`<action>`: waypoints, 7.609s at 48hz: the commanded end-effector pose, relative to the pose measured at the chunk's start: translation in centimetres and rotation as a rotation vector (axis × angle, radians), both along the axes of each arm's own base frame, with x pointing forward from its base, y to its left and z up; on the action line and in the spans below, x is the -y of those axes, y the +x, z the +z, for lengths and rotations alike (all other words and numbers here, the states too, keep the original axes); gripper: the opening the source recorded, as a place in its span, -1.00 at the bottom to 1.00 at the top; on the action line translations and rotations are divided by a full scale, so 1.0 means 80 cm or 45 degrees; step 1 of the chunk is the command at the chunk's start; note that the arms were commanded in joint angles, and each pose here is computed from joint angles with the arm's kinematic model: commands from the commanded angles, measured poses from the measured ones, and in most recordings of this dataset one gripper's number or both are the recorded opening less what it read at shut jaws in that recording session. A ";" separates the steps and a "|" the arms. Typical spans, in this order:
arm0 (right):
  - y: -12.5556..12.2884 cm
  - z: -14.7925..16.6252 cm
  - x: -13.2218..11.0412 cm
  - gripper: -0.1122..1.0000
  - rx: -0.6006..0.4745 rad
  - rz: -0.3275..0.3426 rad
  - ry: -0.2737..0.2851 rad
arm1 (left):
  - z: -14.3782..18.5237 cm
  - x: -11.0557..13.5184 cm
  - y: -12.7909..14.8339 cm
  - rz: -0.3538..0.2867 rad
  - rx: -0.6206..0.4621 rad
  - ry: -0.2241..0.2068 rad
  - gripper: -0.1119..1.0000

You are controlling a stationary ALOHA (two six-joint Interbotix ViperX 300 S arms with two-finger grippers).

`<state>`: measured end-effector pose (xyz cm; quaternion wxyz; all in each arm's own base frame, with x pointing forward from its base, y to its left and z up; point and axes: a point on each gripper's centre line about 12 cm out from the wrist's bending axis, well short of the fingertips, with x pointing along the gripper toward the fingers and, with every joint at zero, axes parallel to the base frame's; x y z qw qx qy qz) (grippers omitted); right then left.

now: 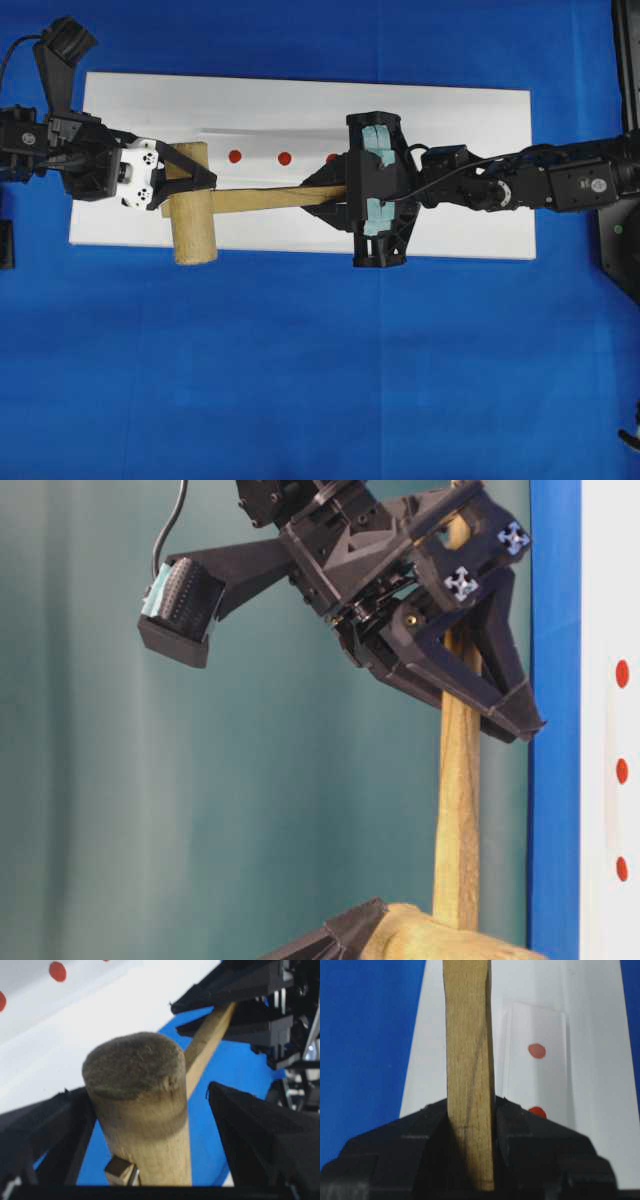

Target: Hit the mark with a hammer.

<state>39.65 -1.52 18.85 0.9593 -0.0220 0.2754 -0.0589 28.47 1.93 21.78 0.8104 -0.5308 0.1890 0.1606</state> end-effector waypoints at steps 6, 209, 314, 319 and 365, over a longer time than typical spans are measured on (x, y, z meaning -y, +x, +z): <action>-0.012 0.028 0.002 -0.63 0.074 -0.020 0.019 | 0.005 0.001 -0.012 -0.008 0.001 0.014 0.66; -0.021 -0.001 -0.138 0.68 0.004 -0.101 0.340 | 0.037 -0.014 -0.114 -0.395 0.114 1.230 0.63; -0.285 0.015 0.017 0.55 0.334 -0.165 0.240 | 0.031 -0.006 -0.165 -0.423 0.133 1.360 0.61; -0.286 0.016 0.016 0.55 0.343 -0.162 0.239 | 0.031 -0.006 -0.165 -0.423 0.134 1.362 0.61; -0.286 0.016 0.016 0.55 0.343 -0.160 0.240 | 0.031 -0.006 -0.165 -0.422 0.135 1.360 0.61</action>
